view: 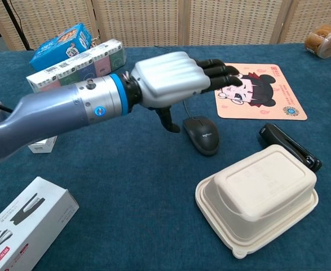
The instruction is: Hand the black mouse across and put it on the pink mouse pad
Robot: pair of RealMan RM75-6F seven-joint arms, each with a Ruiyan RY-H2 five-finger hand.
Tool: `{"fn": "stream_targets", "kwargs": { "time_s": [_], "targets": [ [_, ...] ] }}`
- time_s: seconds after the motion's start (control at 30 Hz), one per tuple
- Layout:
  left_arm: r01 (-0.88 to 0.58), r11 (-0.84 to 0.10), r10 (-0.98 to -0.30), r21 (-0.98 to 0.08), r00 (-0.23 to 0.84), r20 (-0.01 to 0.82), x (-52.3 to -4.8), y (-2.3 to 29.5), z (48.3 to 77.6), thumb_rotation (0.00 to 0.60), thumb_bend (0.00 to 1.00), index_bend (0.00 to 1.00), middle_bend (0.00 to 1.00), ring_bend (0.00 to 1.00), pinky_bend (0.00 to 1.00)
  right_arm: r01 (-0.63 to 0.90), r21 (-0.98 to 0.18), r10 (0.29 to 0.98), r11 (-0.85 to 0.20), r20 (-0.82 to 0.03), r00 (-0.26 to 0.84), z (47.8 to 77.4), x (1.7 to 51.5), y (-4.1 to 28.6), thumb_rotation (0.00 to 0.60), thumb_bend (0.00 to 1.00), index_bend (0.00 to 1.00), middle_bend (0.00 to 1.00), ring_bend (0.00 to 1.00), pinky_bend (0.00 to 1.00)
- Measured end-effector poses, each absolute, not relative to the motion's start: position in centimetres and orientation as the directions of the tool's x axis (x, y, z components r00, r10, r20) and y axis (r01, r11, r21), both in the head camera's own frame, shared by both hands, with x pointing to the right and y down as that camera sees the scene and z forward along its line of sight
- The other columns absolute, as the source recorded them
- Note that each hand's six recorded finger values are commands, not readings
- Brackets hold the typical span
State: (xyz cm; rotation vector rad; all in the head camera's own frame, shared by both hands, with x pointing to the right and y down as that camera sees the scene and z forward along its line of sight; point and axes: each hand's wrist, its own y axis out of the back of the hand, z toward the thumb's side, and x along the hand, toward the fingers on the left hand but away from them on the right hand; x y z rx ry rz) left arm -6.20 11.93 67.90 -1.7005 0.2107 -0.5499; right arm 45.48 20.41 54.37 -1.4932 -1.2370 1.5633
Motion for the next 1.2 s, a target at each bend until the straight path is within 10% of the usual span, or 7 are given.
{"fn": "stream_targets", "kwargs": {
  "time_s": [0.43, 1.2],
  "targets": [
    [0.094, -0.37, -0.675, -0.924, 0.656, 0.337, -24.4, 6.6, 60.5, 0.6, 0.06, 0.0, 0.0, 0.0, 0.0, 0.059, -0.914, 0.906, -0.402, -0.406, -0.118, 55.3, 43.1, 19.8, 0.6, 0.0, 0.0, 0.0, 0.0, 0.0],
    [-0.19, -0.47, -0.883, -0.862, 0.083, 0.463, -45.3, 15.9, 52.9, 0.6, 0.06, 0.0, 0.0, 0.0, 0.0, 0.214, -0.785, 0.813, -0.582, -0.565, 0.138, 59.2, 27.1, 14.7, 0.6, 0.0, 0.0, 0.0, 0.0, 0.0]
  ]
}}
